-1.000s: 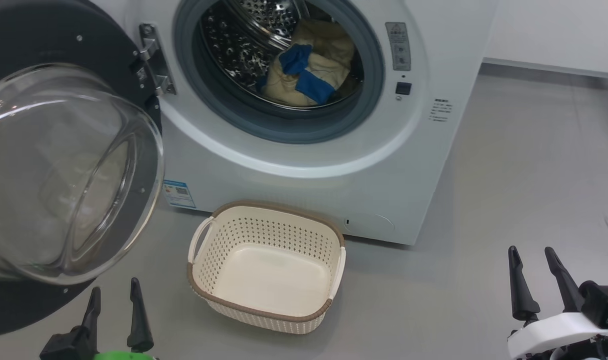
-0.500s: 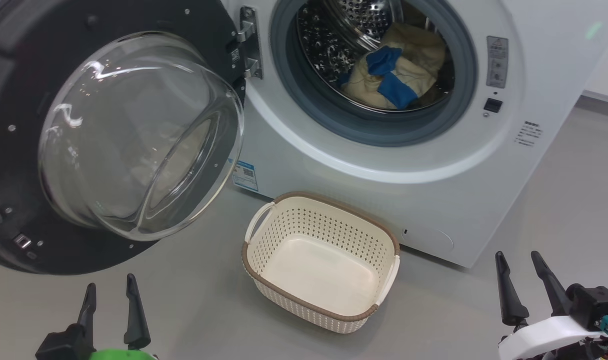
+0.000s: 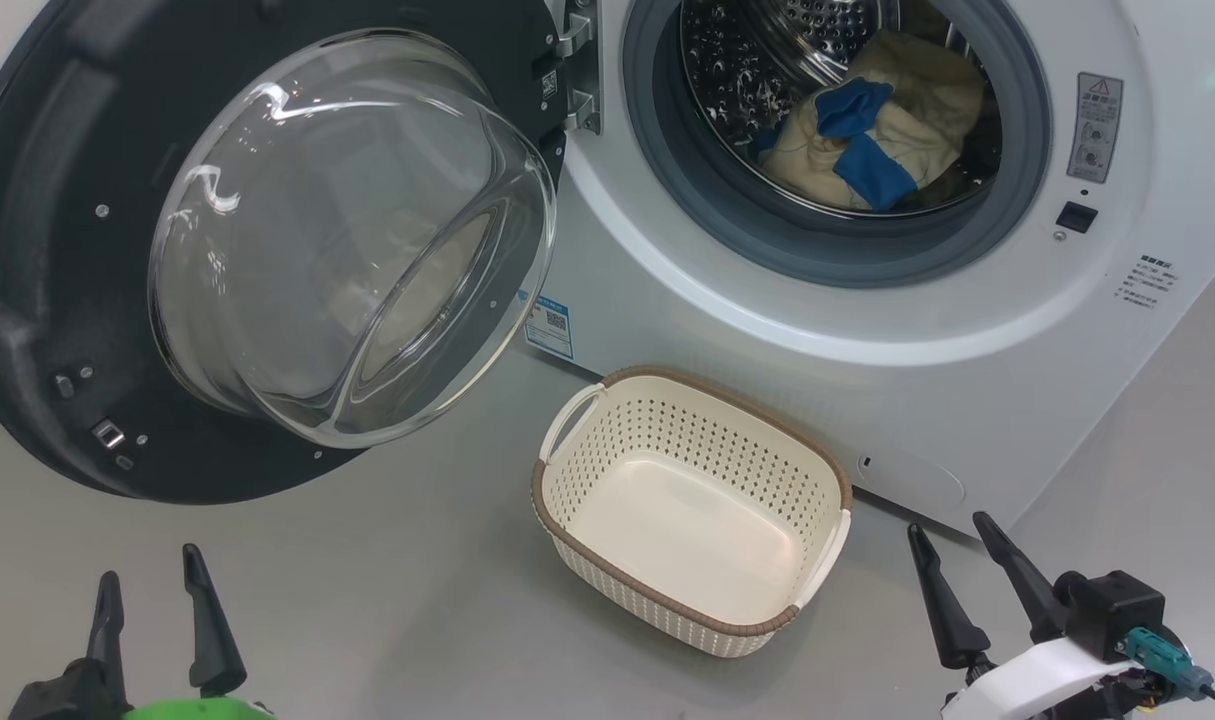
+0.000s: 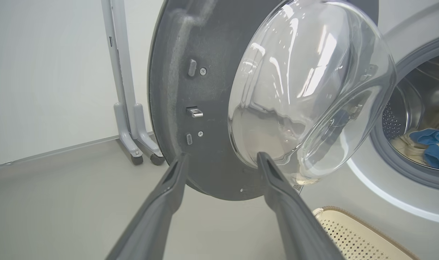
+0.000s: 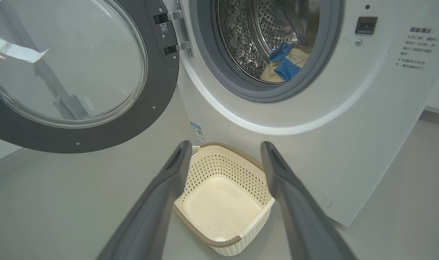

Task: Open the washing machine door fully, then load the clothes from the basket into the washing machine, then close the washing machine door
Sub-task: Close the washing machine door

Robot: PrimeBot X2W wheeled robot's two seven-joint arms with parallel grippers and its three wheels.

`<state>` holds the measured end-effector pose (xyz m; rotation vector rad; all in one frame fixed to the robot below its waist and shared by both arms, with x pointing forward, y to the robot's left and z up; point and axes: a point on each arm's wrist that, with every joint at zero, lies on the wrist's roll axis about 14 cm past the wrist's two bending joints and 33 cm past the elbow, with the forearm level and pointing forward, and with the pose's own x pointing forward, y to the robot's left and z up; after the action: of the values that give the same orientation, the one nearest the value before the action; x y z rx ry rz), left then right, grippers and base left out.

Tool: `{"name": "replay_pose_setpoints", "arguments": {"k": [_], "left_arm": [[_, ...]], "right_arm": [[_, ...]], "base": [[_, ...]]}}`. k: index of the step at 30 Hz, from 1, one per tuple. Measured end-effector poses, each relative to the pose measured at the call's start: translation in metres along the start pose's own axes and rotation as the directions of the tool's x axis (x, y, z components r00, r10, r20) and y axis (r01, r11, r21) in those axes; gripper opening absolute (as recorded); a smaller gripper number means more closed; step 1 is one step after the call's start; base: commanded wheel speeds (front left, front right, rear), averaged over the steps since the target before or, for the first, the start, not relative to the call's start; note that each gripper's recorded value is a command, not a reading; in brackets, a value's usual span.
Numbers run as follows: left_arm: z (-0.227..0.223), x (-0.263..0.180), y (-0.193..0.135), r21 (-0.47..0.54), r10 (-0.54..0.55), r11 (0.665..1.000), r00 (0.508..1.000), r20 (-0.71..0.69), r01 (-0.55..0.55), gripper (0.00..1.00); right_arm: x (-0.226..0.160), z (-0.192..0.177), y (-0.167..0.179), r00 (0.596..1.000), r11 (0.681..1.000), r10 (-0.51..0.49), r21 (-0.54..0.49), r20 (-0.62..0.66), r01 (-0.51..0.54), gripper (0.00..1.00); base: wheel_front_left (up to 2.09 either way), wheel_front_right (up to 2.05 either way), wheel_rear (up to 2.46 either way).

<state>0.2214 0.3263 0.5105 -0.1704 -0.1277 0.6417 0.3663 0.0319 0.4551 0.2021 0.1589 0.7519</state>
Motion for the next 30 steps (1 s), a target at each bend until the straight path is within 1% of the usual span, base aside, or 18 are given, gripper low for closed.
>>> {"name": "replay_pose_setpoints", "arguments": {"k": [10, 11, 12, 19, 22, 23, 25, 27, 28, 30], "left_arm": [[0.002, -0.003, 0.009, 0.001, 0.032, 0.999, 0.999, 0.005, -0.032, 1.00], [0.002, -0.003, 0.010, -0.002, 0.036, 0.999, 0.999, 0.005, -0.036, 0.47], [0.002, -0.004, 0.011, -0.004, 0.039, 0.999, 0.999, 0.004, -0.039, 0.00], [0.003, -0.006, 0.019, -0.062, 0.073, 0.995, 0.997, 0.004, -0.072, 0.00], [0.010, -0.005, 0.026, -0.124, 0.105, 0.987, 0.994, 0.021, -0.102, 0.00], [0.013, -0.004, 0.032, -0.166, 0.132, 0.978, 0.991, 0.026, -0.126, 0.00], [0.019, -0.004, 0.045, -0.263, 0.185, 0.950, 0.982, 0.036, -0.169, 0.00], [0.028, -0.003, 0.062, -0.387, 0.248, 0.898, 0.967, 0.051, -0.210, 0.00], [0.034, -0.001, 0.068, -0.414, 0.270, 0.884, 0.961, 0.066, -0.219, 0.00], [0.047, 0.003, 0.080, -0.501, 0.313, 0.835, 0.945, 0.096, -0.226, 0.00]], "right_arm": [[0.006, 0.003, -0.001, 1.000, 1.000, 0.012, -0.018, 0.002, -0.012, 1.00], [0.006, 0.003, -0.002, 1.000, 1.000, 0.012, -0.019, 0.002, -0.012, 1.00], [0.007, 0.003, -0.002, 1.000, 1.000, 0.011, -0.019, 0.003, -0.011, 1.00], [0.008, 0.006, -0.002, 1.000, 1.000, 0.010, -0.019, 0.010, -0.010, 1.00], [0.008, 0.005, -0.002, 1.000, 1.000, 0.009, -0.018, 0.009, -0.009, 1.00], [0.009, 0.005, -0.002, 1.000, 1.000, 0.009, -0.018, 0.008, -0.009, 1.00], [0.009, 0.004, -0.002, 1.000, 1.000, 0.010, -0.016, 0.006, -0.010, 1.00], [0.009, 0.004, -0.002, 1.000, 1.000, 0.011, -0.014, 0.005, -0.011, 1.00], [0.010, 0.003, -0.002, 1.000, 1.000, 0.011, -0.012, 0.004, -0.011, 1.00], [0.010, 0.002, -0.002, 1.000, 1.000, 0.012, -0.010, 0.002, -0.012, 1.00]], "base": [[0.00, 0.00, 0.00], [0.00, 0.00, 0.00], [0.00, 0.00, 0.00], [0.00, 0.00, 0.00], [0.00, 0.00, 0.00], [0.00, 0.00, 0.00], [0.00, 0.00, 0.00], [0.00, 0.00, 0.00], [0.00, 0.00, 0.00], [0.00, 0.00, 0.00]]}}
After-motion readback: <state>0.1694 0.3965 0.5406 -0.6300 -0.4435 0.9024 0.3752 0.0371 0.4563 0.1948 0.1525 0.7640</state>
